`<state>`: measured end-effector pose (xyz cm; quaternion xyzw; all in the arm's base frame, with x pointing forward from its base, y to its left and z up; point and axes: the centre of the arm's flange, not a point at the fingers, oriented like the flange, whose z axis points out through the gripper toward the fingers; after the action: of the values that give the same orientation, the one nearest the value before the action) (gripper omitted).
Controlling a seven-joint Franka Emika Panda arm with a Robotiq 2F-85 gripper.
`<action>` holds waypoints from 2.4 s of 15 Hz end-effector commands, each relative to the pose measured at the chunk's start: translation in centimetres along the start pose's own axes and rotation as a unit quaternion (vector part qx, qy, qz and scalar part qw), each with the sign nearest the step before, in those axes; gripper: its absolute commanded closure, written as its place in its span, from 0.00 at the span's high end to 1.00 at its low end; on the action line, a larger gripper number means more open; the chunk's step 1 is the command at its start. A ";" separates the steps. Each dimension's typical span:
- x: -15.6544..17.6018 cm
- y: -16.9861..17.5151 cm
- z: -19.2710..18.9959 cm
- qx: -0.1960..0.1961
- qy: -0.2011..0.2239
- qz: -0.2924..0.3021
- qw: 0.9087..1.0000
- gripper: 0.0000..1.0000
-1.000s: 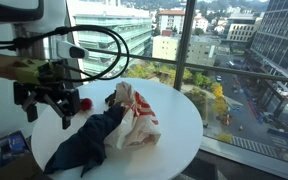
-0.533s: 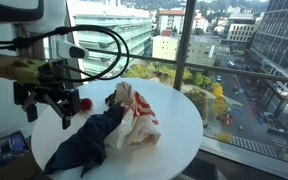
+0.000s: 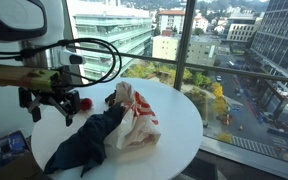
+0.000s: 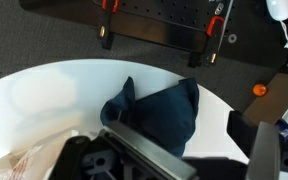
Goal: Pick up the black shirt from the plastic and put it on the table, pick up the peach shirt from the plastic and put it on the table, pick up the pink shirt from the plastic and put it on the table, pick up the green apple toy from the plastic and put it on the table
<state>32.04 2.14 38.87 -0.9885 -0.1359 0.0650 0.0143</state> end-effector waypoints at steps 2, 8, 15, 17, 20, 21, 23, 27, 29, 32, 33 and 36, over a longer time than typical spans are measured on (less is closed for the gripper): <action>7.6 -2.2 2.5 -0.032 0.032 -0.041 0.998 1.00; 14.2 -1.5 7.5 -0.075 0.074 -0.038 0.994 1.00; 19.2 0.4 14.1 -0.098 0.058 -0.005 0.993 1.00; 20.0 1.0 15.7 -0.101 0.045 0.007 0.994 1.00; 20.5 1.7 17.0 -0.109 0.030 0.011 0.994 0.75; 20.5 1.8 17.0 -0.112 0.030 0.011 0.993 0.68; 20.2 2.1 16.8 -0.116 0.034 0.017 0.993 0.51; 19.5 2.2 14.0 -0.092 0.057 0.032 0.994 0.20; 19.3 1.7 11.4 -0.066 0.076 0.040 0.994 0.05; 19.0 0.3 6.9 -0.046 0.119 0.039 0.991 0.00; 18.9 -0.6 5.1 -0.045 0.139 0.030 0.989 0.00; 18.4 -4.2 -0.2 -0.054 0.200 -0.013 0.978 0.02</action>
<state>50.43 8.74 31.22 -0.9902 -0.1111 -0.0825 -0.0208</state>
